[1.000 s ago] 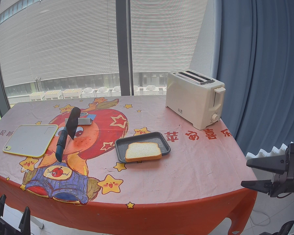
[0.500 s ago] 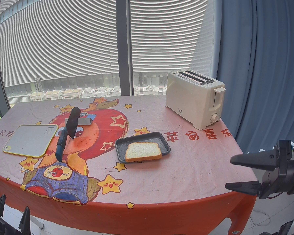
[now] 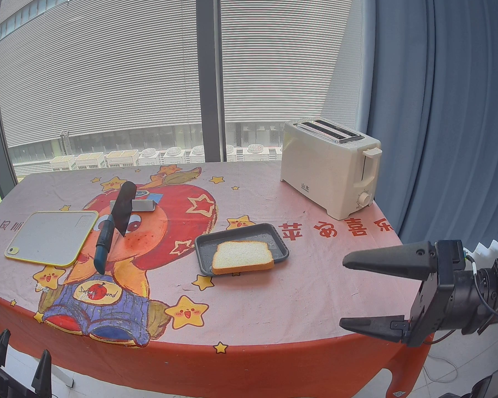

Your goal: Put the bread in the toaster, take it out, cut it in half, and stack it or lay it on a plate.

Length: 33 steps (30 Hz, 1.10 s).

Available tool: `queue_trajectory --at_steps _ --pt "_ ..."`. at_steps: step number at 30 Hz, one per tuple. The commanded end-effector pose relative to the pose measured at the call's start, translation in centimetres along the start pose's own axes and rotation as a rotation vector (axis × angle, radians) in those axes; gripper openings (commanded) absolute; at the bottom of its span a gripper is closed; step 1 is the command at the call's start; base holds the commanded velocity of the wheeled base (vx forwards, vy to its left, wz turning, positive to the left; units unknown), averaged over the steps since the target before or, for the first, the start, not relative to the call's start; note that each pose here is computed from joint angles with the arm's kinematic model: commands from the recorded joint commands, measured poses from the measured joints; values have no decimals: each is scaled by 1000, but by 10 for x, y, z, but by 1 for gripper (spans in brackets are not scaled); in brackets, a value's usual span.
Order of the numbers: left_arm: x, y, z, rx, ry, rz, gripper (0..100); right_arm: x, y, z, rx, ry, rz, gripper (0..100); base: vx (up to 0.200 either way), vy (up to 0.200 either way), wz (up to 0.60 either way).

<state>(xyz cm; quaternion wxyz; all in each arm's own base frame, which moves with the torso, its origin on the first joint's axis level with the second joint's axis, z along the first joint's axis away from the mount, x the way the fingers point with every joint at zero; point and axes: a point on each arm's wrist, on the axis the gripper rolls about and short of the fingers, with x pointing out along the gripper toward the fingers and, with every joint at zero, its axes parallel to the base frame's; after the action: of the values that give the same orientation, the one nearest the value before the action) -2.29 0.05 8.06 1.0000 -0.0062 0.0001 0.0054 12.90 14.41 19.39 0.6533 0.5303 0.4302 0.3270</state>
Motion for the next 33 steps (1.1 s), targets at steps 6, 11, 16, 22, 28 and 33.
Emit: queue_trajectory --at_steps 6,11,16,22,28,33 --pt "0 0 -5 0 6 0 100 5 -1 -5 22 31 -10 100 0 0 0" --pt "0 0 -5 0 6 0 100 8 -6 -4 33 28 -22 100 0 0 0" --pt "0 0 -5 -1 6 0 100 11 -13 -3 29 17 -2 100 0 0 0" --pt "0 0 -5 -1 6 0 100 26 -21 2 31 -1 -9 100 0 0 0" --pt "0 0 -5 0 6 0 100 38 -23 6 27 -8 -2 100 0 0 0" --pt "0 0 -5 0 6 0 100 44 -22 9 20 -20 25 100 0 0 0"
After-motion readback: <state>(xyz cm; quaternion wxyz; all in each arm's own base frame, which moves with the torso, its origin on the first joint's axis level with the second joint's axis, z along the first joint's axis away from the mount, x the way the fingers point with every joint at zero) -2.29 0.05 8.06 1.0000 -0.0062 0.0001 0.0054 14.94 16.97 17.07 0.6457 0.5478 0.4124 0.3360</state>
